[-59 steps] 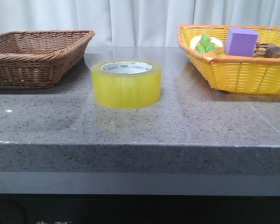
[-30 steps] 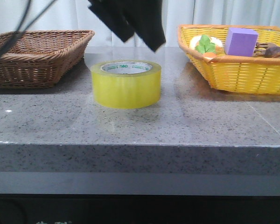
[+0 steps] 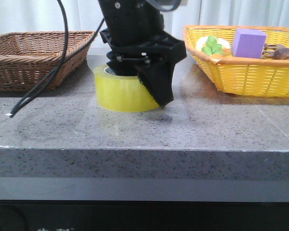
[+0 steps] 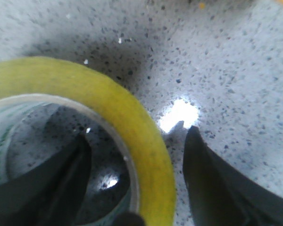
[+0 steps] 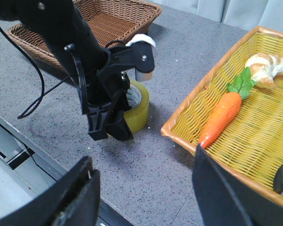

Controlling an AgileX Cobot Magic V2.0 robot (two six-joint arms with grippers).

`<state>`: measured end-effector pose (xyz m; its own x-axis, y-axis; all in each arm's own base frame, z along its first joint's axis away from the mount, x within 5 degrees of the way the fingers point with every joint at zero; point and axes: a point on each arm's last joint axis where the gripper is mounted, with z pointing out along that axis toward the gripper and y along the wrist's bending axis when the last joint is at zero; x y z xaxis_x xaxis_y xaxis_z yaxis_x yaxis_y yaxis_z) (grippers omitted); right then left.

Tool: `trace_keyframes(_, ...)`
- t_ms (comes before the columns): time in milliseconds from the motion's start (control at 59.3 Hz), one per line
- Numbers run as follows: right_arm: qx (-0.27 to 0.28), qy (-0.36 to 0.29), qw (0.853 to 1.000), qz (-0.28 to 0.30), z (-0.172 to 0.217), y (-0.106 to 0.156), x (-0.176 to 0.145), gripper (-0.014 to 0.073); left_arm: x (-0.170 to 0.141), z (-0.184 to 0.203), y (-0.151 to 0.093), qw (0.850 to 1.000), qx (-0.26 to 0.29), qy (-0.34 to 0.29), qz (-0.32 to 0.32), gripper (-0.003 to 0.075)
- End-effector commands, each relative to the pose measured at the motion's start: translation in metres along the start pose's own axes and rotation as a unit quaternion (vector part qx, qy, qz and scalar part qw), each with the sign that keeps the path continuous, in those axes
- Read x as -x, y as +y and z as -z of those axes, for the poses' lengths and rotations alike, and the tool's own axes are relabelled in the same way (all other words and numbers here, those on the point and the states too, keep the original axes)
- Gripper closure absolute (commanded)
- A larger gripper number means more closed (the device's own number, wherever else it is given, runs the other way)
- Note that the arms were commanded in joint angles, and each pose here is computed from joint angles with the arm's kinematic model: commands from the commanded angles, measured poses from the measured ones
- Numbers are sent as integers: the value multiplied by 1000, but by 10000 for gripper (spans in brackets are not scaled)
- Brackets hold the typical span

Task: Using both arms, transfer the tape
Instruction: 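Lower the left gripper onto the tape roll and grasp its rim, then lift the tape roll with the left gripper toward the brown basket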

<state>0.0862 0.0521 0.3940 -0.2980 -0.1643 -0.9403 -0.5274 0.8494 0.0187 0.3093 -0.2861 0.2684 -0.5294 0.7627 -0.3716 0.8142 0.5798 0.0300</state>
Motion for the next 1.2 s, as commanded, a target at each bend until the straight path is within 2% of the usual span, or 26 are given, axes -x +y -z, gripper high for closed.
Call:
trace_keyframes(0, -6, -47, 999, 0, 4, -1, 13, 139, 11, 33, -4, 998, 4, -60, -2, 389)
trace_keyframes(152, -6, -47, 999, 0, 4, -1, 13, 139, 11, 35, -4, 998, 3, -59, -1, 591)
trace_keyframes(236, -6, -47, 999, 0, 4, -1, 13, 139, 13, 39, -4, 998, 3, -59, 0, 636)
trace_keyframes(472, -6, -47, 999, 0, 4, -1, 13, 139, 23, 71, 3, 996, 18, -88, -2, 639)
trace_keyframes(640, -6, -47, 999, 0, 4, -1, 13, 139, 31, 106, 25, 991, 39, -128, 25, 639)
trace_keyframes(893, -6, -47, 999, 0, 4, -1, 13, 139, 21, 139, 77, 981, 81, -156, 82, 639)
trace_keyframes(1179, -6, -47, 999, 0, 4, -1, 13, 139, -15, 148, 150, 967, 131, -144, 166, 639)
